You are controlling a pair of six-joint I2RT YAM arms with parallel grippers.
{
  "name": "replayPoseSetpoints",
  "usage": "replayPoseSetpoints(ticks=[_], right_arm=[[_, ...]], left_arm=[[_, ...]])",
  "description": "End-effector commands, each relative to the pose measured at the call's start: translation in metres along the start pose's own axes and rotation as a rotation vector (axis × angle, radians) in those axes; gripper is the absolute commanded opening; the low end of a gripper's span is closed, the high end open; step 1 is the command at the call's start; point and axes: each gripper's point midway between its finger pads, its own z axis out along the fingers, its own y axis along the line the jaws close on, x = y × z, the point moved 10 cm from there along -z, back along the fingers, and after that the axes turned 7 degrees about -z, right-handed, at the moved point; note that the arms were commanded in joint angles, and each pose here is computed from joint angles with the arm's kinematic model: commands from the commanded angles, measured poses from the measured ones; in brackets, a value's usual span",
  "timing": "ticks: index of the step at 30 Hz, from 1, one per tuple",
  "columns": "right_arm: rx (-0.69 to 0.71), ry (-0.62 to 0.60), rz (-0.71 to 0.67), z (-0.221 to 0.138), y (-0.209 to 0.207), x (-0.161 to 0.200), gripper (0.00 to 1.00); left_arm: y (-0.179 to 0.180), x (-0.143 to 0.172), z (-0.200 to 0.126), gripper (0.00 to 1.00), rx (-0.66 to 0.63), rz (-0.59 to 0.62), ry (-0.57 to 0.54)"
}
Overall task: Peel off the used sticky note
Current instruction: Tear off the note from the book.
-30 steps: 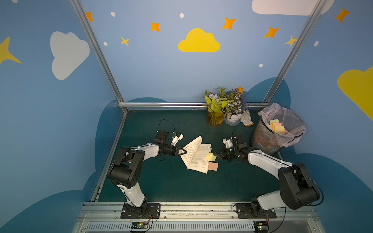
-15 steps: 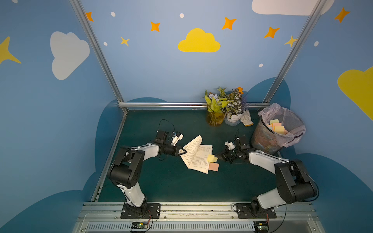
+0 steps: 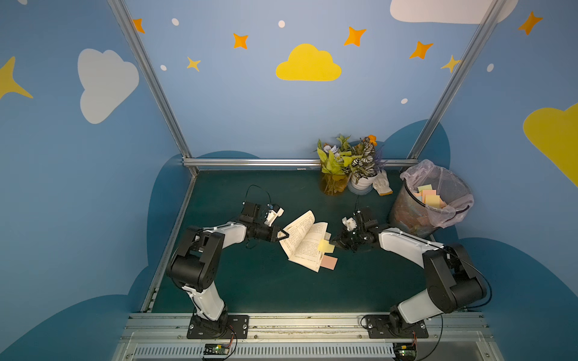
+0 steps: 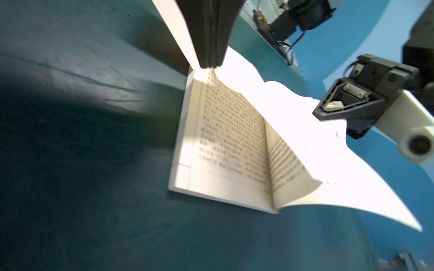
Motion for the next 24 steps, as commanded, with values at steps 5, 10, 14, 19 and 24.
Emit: replayPoseSetpoints(ticks=[5,10,14,19,24], right_arm=[[0.289,-0.093,-0.282,-0.033,0.03,0.014,0.0],[0.388,-0.085,-0.383,-0.043,0.04,0.026,0.0],[0.435,-0.066,-0.471,-0.04,0.048,0.037,0.0],[0.549,-0.009,-0.593,-0.026,0.057,0.048,0.0],[0.667,0.036,-0.766,-0.01,0.076,0.065,0.0]], left_arm=[[0.008,0.006,0.002,0.03,-0.029,-0.047,0.031],[0.008,0.006,0.002,0.03,-0.029,-0.048,0.031],[0.008,0.006,0.001,0.03,-0.029,-0.047,0.03],[0.008,0.005,0.002,0.03,-0.028,-0.048,0.031],[0.008,0.006,0.002,0.03,-0.028,-0.05,0.033]])
